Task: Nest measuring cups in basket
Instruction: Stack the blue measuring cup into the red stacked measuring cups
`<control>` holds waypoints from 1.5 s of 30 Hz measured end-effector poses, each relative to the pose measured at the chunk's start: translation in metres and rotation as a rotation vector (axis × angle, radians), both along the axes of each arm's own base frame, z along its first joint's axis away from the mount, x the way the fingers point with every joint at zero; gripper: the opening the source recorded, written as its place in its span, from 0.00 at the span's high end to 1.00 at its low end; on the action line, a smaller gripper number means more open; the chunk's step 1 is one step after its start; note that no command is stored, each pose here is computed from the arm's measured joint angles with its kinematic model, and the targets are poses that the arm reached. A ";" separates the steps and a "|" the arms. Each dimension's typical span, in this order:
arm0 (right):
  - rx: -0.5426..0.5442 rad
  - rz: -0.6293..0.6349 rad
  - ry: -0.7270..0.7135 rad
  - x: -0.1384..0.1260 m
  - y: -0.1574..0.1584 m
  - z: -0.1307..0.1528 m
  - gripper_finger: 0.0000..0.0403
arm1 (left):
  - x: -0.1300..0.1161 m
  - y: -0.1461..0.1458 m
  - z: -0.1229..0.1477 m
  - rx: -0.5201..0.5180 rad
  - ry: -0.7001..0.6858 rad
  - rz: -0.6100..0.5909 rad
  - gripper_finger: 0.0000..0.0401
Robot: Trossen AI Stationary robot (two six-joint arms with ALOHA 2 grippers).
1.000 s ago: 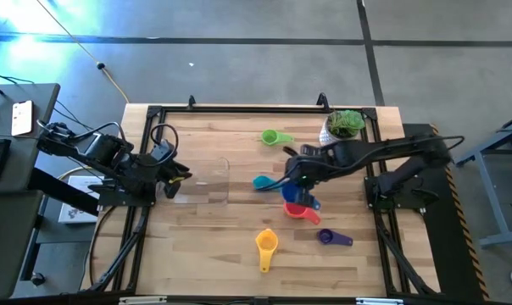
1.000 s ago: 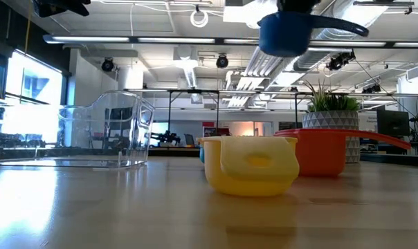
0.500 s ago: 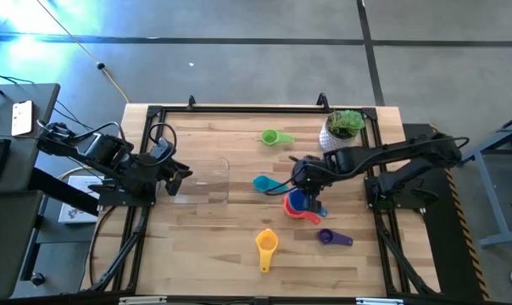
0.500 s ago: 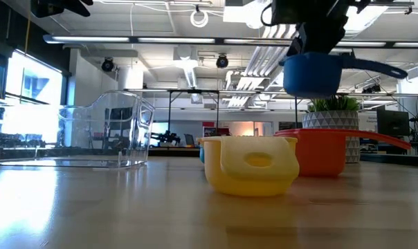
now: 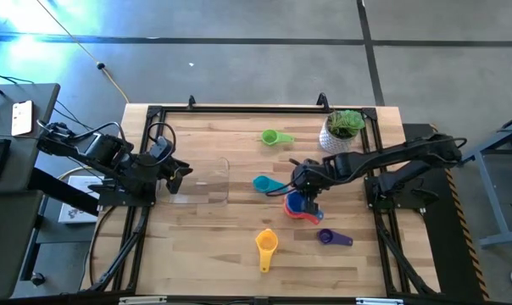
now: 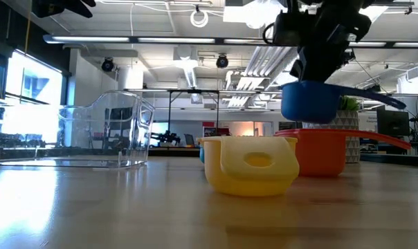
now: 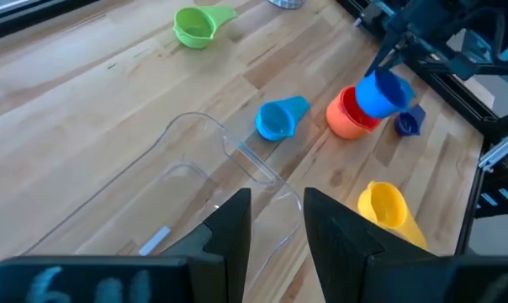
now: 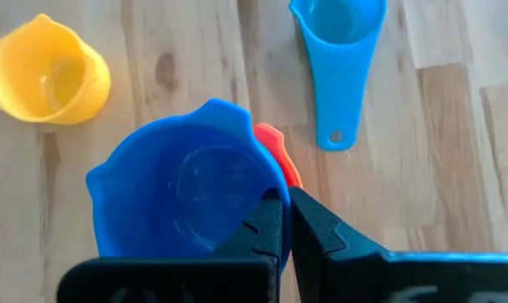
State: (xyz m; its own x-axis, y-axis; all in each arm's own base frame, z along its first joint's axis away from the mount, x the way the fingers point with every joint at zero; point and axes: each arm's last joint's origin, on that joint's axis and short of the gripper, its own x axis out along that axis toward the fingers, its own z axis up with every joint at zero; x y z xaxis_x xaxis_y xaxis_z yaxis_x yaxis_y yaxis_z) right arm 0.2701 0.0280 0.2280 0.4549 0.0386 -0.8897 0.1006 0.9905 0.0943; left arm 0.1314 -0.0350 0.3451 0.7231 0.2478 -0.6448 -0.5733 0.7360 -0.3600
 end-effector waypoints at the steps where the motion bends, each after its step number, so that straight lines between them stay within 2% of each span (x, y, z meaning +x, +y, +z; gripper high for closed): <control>1: 0.000 -0.009 0.001 -0.001 0.000 -0.003 1.00 | 0.000 0.000 0.000 0.005 0.002 -0.005 0.74; 6: -0.017 -0.058 -0.001 -0.001 -0.001 -0.005 1.00 | 0.000 0.000 0.000 0.018 0.006 -0.016 0.74; 19: -0.001 -0.079 0.010 -0.002 -0.001 -0.005 1.00 | 0.000 0.000 0.000 0.019 0.006 -0.017 0.74; 27: -0.001 -0.078 0.069 0.005 0.000 -0.021 1.00 | 0.000 0.000 0.000 0.033 0.011 -0.029 0.74; 34: 0.005 -0.091 0.076 0.007 0.000 -0.023 1.00 | 0.000 0.000 0.000 0.033 0.011 -0.029 0.74; 45: 0.007 -0.090 0.077 0.007 0.000 -0.023 0.86 | 0.000 0.000 0.000 0.032 0.011 -0.030 0.74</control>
State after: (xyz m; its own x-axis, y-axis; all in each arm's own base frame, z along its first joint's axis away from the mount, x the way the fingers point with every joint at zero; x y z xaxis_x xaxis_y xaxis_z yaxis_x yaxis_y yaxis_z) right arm 0.2766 0.0280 0.2047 0.3866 0.0065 -0.9222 0.1967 0.9764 0.0894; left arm 0.1313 -0.0351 0.3451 0.7232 0.2467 -0.6451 -0.5546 0.7641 -0.3295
